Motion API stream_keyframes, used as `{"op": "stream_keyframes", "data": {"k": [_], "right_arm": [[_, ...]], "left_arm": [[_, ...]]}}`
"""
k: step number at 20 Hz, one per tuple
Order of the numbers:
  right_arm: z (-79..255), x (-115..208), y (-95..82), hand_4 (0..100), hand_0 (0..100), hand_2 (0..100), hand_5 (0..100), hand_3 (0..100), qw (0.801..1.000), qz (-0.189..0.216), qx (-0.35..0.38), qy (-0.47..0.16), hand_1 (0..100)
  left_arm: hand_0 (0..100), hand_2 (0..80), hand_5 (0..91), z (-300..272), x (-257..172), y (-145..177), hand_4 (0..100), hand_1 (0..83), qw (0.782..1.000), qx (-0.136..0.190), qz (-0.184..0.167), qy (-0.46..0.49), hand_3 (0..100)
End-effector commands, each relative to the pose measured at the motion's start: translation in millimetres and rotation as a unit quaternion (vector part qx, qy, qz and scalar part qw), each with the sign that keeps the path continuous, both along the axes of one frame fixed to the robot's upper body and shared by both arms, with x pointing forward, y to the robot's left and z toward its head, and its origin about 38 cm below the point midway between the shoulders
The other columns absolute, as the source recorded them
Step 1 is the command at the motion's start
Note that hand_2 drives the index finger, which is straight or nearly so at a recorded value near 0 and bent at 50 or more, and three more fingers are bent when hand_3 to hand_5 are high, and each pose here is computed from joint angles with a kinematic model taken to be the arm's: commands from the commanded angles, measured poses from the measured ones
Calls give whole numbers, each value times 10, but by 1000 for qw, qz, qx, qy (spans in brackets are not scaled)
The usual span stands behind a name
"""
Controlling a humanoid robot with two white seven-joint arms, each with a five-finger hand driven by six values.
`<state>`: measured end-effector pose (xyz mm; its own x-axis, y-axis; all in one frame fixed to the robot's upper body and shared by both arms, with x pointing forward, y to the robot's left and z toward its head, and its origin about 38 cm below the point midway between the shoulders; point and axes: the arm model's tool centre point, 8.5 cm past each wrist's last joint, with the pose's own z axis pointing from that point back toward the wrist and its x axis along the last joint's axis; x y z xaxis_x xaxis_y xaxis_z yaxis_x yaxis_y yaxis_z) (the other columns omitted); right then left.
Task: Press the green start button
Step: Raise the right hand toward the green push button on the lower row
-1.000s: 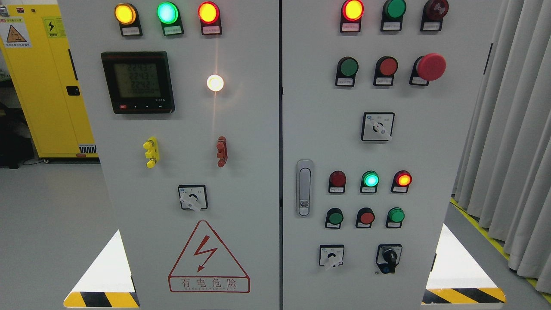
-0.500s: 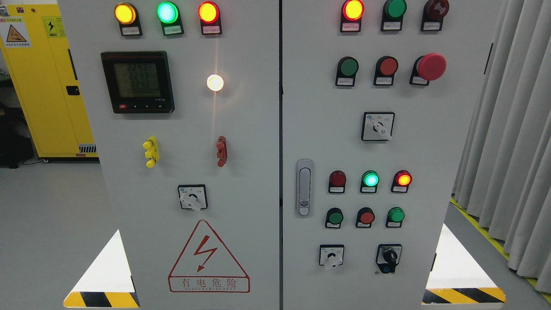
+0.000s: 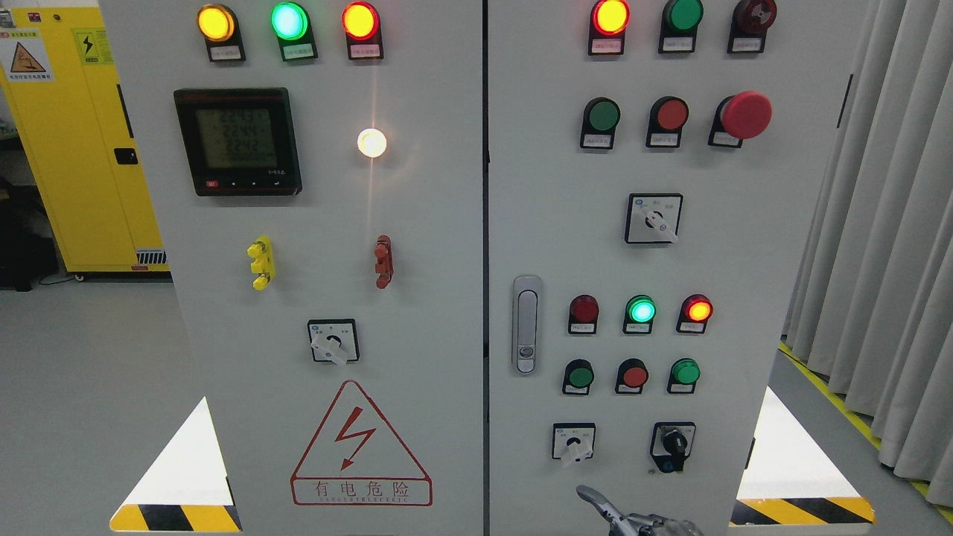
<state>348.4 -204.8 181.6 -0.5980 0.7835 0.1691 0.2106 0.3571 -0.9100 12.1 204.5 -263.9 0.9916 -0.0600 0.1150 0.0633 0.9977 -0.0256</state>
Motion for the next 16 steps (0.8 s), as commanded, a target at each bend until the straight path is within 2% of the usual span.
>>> {"op": "stream_keyframes", "data": {"k": [1, 11, 16], "right_arm": [[392, 146, -14, 853, 294, 0, 989, 840, 998, -22, -35, -55, 754], [470, 525, -36, 861, 311, 0, 996, 858, 997, -34, -44, -49, 760], [464, 592, -35, 862, 316, 0, 998, 859, 997, -34, -49, -39, 759]], "left_arm": [[120, 0, 0, 8, 273, -46, 0, 556, 1000, -5, -1, -28, 0], [120, 0, 0, 8, 273, -47, 0, 556, 1000, -5, -2, -28, 0], [120, 0, 0, 8, 273, -47, 0, 556, 1000, -5, -2, -28, 0]]}}
